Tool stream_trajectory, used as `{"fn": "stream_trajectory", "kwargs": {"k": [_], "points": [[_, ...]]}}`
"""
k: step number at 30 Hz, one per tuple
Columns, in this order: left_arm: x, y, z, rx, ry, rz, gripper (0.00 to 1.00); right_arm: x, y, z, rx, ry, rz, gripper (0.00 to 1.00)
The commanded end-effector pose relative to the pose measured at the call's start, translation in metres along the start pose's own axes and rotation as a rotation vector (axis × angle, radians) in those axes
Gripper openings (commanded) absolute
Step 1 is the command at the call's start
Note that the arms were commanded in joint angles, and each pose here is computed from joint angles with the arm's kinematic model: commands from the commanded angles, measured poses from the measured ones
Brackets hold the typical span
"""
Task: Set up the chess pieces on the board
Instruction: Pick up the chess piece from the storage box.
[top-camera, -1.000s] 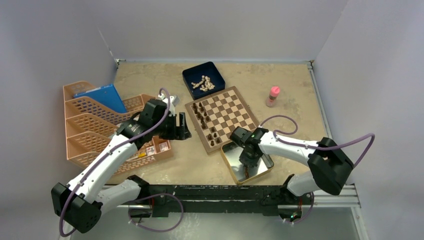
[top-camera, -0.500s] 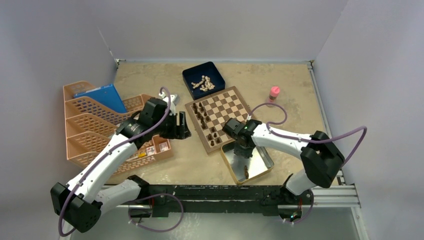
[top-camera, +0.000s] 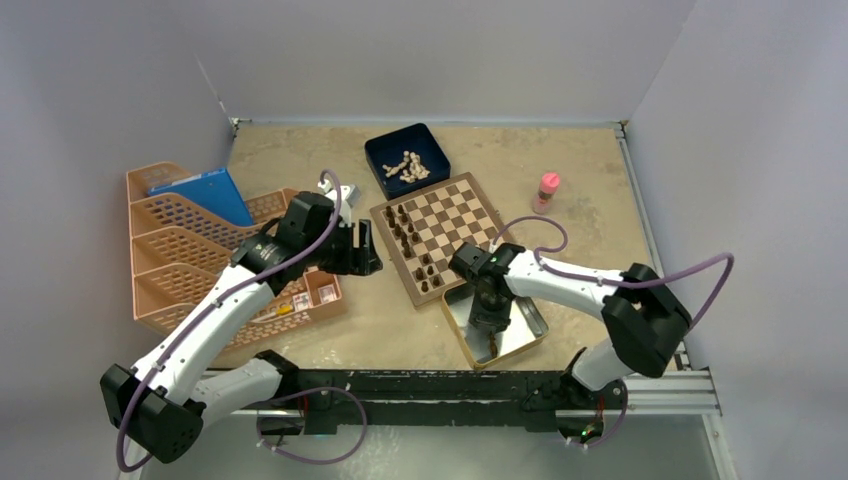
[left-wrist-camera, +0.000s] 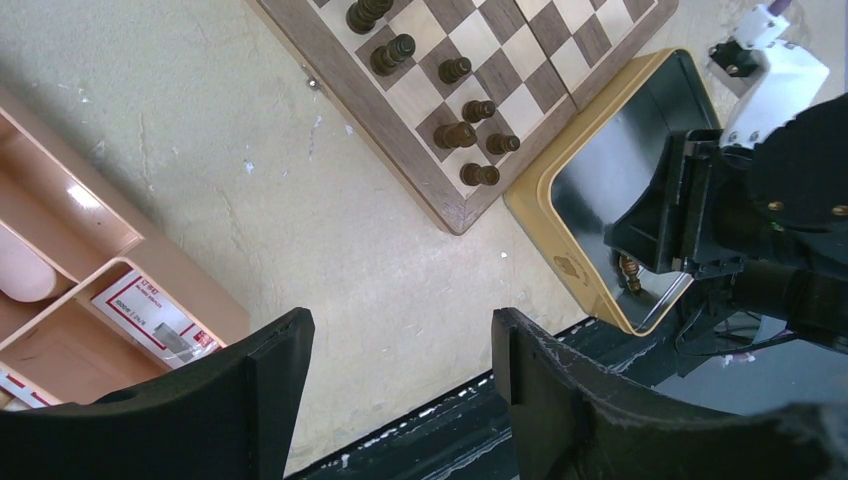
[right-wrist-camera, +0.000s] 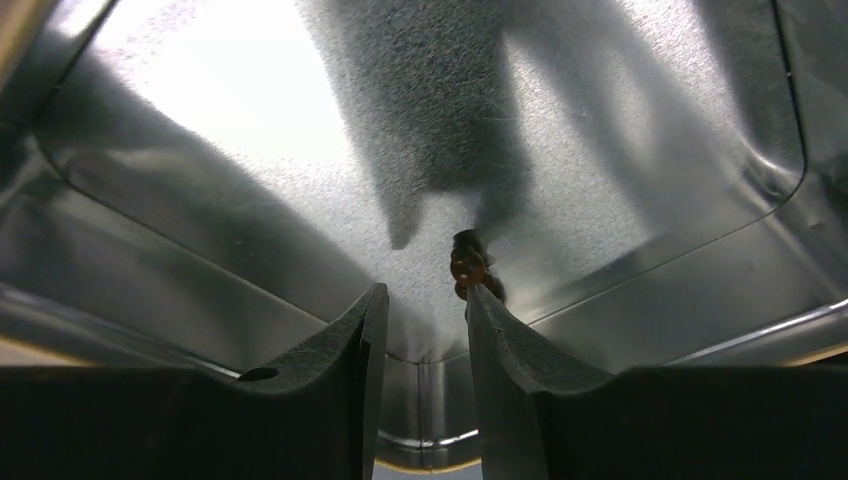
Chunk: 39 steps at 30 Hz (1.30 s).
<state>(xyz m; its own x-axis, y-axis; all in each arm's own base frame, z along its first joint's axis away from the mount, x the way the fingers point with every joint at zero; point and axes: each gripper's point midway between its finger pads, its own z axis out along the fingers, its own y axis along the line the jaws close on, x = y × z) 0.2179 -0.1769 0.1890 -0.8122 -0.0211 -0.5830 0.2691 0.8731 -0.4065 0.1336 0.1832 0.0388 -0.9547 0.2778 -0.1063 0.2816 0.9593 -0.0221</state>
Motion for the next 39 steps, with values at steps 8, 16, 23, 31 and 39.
{"fn": "stream_trajectory", "kwargs": {"k": [8, 16, 23, 31, 39], "points": [[-0.019, -0.012, -0.015, 0.033, -0.068, 0.063, 0.65, -0.004, -0.012, 0.006, 0.103, 0.005, -0.036, 0.38], [-0.020, -0.010, -0.015, 0.009, -0.071, 0.076, 0.65, -0.005, -0.019, 0.010, 0.127, 0.014, -0.067, 0.34], [-0.018, -0.010, -0.013, 0.013, -0.066, 0.068, 0.65, -0.002, -0.017, 0.017, 0.109, 0.032, -0.109, 0.32], [-0.020, -0.013, -0.014, 0.021, -0.069, 0.066, 0.64, 0.006, -0.024, 0.024, 0.122, 0.067, -0.127, 0.27], [-0.024, -0.017, -0.016, 0.033, -0.073, 0.052, 0.63, -0.001, -0.019, 0.017, 0.102, 0.034, -0.149, 0.15]]}}
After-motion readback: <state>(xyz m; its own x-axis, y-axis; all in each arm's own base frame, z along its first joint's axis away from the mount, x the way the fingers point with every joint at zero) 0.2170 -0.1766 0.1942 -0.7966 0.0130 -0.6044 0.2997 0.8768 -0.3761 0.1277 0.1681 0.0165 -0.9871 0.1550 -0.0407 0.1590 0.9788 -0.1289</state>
